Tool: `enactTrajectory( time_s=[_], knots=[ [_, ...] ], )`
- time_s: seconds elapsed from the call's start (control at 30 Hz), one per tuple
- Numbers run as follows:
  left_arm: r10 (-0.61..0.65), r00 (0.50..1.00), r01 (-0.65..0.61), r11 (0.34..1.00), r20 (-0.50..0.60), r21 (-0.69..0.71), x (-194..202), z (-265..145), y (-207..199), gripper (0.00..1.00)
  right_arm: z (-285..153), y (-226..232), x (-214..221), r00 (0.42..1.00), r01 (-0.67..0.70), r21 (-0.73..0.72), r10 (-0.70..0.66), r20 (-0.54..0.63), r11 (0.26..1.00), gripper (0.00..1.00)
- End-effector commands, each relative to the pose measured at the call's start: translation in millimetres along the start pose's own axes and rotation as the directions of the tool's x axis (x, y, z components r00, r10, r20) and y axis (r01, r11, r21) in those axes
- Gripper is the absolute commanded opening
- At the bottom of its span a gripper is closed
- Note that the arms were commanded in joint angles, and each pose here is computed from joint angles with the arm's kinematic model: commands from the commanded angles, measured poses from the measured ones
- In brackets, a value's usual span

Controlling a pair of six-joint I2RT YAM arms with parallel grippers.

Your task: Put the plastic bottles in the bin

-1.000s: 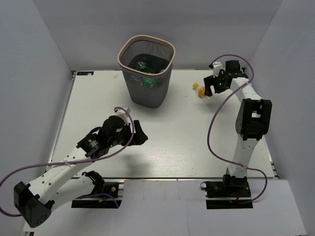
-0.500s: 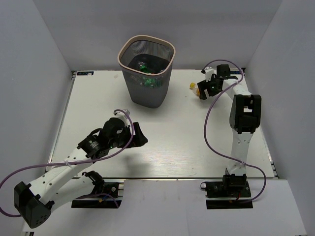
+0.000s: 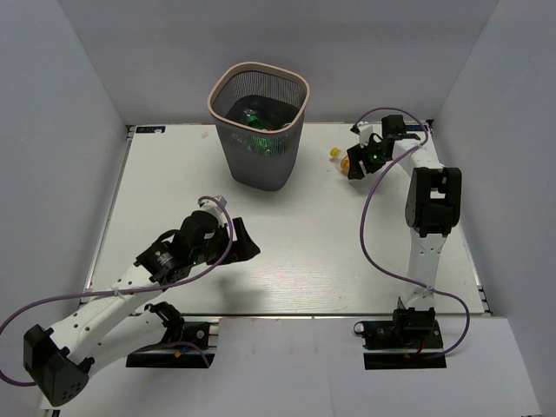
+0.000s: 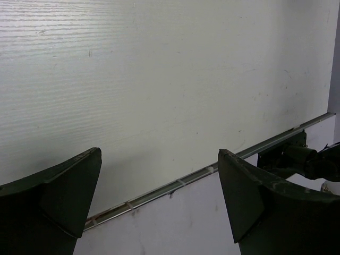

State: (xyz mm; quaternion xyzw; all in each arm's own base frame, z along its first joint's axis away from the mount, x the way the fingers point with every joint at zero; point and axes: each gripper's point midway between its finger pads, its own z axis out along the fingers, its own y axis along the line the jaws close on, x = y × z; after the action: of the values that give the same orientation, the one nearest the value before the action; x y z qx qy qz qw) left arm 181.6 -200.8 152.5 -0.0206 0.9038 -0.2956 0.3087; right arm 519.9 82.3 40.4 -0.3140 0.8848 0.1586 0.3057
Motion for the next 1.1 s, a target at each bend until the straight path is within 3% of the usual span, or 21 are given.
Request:
enactTrajectory(
  time_s=[0.0,0.1,0.23,0.37,0.4,0.43,0.5,0.53,0.6,0.7,0.73,0.77,0.8,0.83,0.87,0.93,1.0,1.03,1.07],
  knots=[
    [-0.013,1.0,0.013,1.0,0.001,0.02,3.8,-3.6,-0.4,1.0,-48.4,28.0,-41.9,0.994,0.048,-0.08,-0.039,0.103,0.996,0.2],
    [-0.021,1.0,0.021,0.999,0.014,0.033,5.1,-2.1,0.6,1.0,-112.7,59.2,-93.7,0.964,0.123,-0.091,-0.097,0.247,0.988,0.17],
    [-0.021,1.0,0.021,0.999,-0.011,0.047,17.7,10.5,6.4,1.0,-187.8,101.9,-159.9,0.878,0.252,-0.069,-0.198,0.435,0.965,0.04],
    [-0.013,0.999,0.016,0.996,-0.038,0.084,24.2,21.5,0.3,1.0,-259.1,145.5,-221.8,0.738,0.36,-0.008,-0.28,0.614,0.933,0.0],
    [-0.012,1.0,0.014,0.995,-0.024,0.098,20.7,21.9,-3.1,1.0,-266.4,156.0,-229.7,0.732,0.342,-0.034,-0.243,0.636,0.939,0.0],
    [-0.012,0.999,0.016,0.995,-0.039,0.096,23.4,23.6,-2.6,1.0,-278.7,167.7,-247.7,0.676,0.379,-0.009,-0.271,0.686,0.925,0.0],
    [-0.011,1.0,0.014,0.994,-0.029,0.107,22.4,25.5,-3.7,1.0,-289.0,186.6,-261.8,0.648,0.383,-0.042,-0.236,0.724,0.923,0.03],
    [-0.011,1.0,0.014,0.994,-0.029,0.107,22.3,25.5,-3.7,1.0,-299.8,193.0,-278.8,0.591,0.399,-0.025,-0.236,0.772,0.917,0.07],
    [-0.011,1.0,0.014,0.994,-0.028,0.108,23.4,26.8,-2.6,1.0,-289.0,210.7,-285.4,0.591,0.397,-0.107,-0.164,0.79,0.912,0.08],
    [-0.011,1.0,0.013,0.993,-0.021,0.114,22.2,25.3,-3.9,1.0,-283.8,228.1,-317.2,0.49,0.424,-0.125,-0.111,0.865,0.897,0.1],
    [-0.011,1.0,0.013,0.993,-0.015,0.121,20.5,25.3,-5.4,1.0,-279.4,235.7,-324.0,0.494,0.394,-0.163,-0.059,0.867,0.905,0.12],
    [-0.011,1.0,0.013,0.993,-0.015,0.121,20.5,25.3,-5.5,1.0,-294.3,247.1,-340.1,0.431,0.43,-0.136,-0.071,0.899,0.892,0.12],
    [-0.011,1.0,0.013,0.993,-0.014,0.121,20.5,25.3,-5.5,1.0,-261.9,238.8,-346.3,0.459,0.404,-0.165,-0.043,0.887,0.9,0.12],
    [-0.011,1.0,0.011,0.992,-0.007,0.128,19.1,23.4,-6.9,1.0,-270.0,246.5,-358.2,0.43,0.417,-0.159,-0.041,0.902,0.895,0.14],
    [-0.011,1.0,0.012,0.992,-0.013,0.122,20.7,23.3,-5.3,1.0,-243.2,244.7,-359.7,0.465,0.4,-0.204,-0.006,0.885,0.894,0.16],
    [-0.011,1.0,0.012,0.992,-0.013,0.122,21.1,21.6,-5.0,1.0,-235.4,251.4,-373.7,0.45,0.408,-0.231,0.025,0.892,0.884,0.31],
    [-0.012,1.0,0.011,0.993,0.01,0.118,17.2,18.4,-4.0,1.0,-211.7,252.3,-375.5,0.463,0.401,-0.232,0.023,0.886,0.886,0.53],
    [-0.012,1.0,0.012,0.994,0.003,0.11,19.1,18.3,-2.2,1.0,-200.5,252.5,-371.3,0.479,0.402,-0.233,0.014,0.878,0.886,0.75],
    [-0.013,1.0,0.011,0.994,0.018,0.112,16.4,16.5,-2.7,1.0,-194.9,252.6,-368.9,0.477,0.416,-0.214,-0.012,0.879,0.884,0.84]
  ],
)
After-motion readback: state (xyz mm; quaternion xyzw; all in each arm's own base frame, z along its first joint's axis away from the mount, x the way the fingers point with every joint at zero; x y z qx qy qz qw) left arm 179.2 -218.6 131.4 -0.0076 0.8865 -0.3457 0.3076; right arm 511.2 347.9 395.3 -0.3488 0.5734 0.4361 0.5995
